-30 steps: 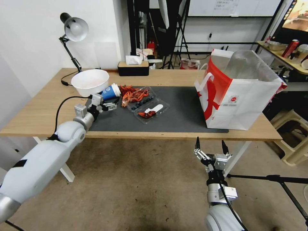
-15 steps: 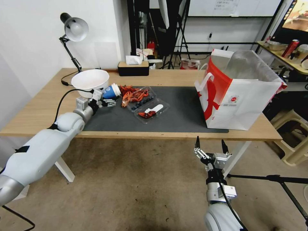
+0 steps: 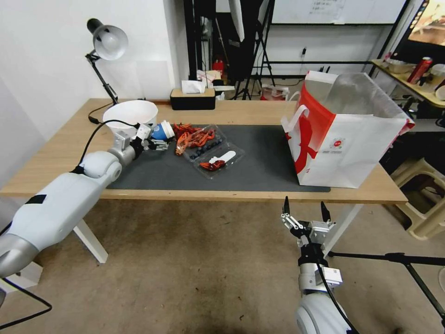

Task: Pick up the trash from the table and place it into the takeout bag.

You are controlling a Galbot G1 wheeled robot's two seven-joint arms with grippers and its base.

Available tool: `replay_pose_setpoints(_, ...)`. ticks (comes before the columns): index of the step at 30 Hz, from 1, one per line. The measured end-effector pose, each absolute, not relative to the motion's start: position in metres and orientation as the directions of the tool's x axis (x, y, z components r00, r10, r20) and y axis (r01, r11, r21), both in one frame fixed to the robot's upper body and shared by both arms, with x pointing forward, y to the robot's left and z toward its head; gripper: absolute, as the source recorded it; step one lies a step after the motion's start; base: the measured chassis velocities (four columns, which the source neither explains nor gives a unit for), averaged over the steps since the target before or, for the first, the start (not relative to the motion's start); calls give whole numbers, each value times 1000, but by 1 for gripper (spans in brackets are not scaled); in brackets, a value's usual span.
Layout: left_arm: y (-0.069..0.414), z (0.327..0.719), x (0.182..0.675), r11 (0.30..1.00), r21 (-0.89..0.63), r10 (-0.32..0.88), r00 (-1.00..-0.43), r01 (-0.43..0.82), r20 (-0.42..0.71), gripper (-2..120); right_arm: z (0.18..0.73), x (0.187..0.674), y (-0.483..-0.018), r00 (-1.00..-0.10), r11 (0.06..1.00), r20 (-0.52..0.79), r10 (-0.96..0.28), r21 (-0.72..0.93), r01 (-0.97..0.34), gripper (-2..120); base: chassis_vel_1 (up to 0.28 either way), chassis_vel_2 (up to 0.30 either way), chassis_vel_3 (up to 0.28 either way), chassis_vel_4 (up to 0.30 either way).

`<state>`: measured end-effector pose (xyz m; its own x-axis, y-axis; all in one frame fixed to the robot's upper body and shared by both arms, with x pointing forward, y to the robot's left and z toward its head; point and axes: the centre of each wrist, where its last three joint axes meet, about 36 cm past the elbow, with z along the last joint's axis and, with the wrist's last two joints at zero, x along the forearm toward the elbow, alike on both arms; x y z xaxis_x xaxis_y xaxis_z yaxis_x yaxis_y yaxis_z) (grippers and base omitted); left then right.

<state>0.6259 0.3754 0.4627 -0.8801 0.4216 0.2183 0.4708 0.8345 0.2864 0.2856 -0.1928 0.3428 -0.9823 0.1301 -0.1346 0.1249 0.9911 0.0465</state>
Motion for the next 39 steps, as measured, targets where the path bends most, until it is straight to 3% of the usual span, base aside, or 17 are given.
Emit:
replay_pose_setpoints(28, 390, 453, 655, 779, 381, 407, -863, 499, 297, 97, 340, 286, -191, -982, 990, -132, 136, 53, 130, 100, 0, 0, 0, 0)
replay_pose_setpoints(32, 390, 453, 658, 773, 393, 404, -864, 498, 301, 94, 339, 286, -191, -982, 990, -131, 136, 53, 131, 100, 0, 0, 0, 0)
replay_pose_setpoints(39, 391, 449, 662, 767, 418, 390, -871, 486, 298, 68, 339, 285, -189, -982, 990, -131, 137, 55, 131, 100, 0, 0, 0, 0)
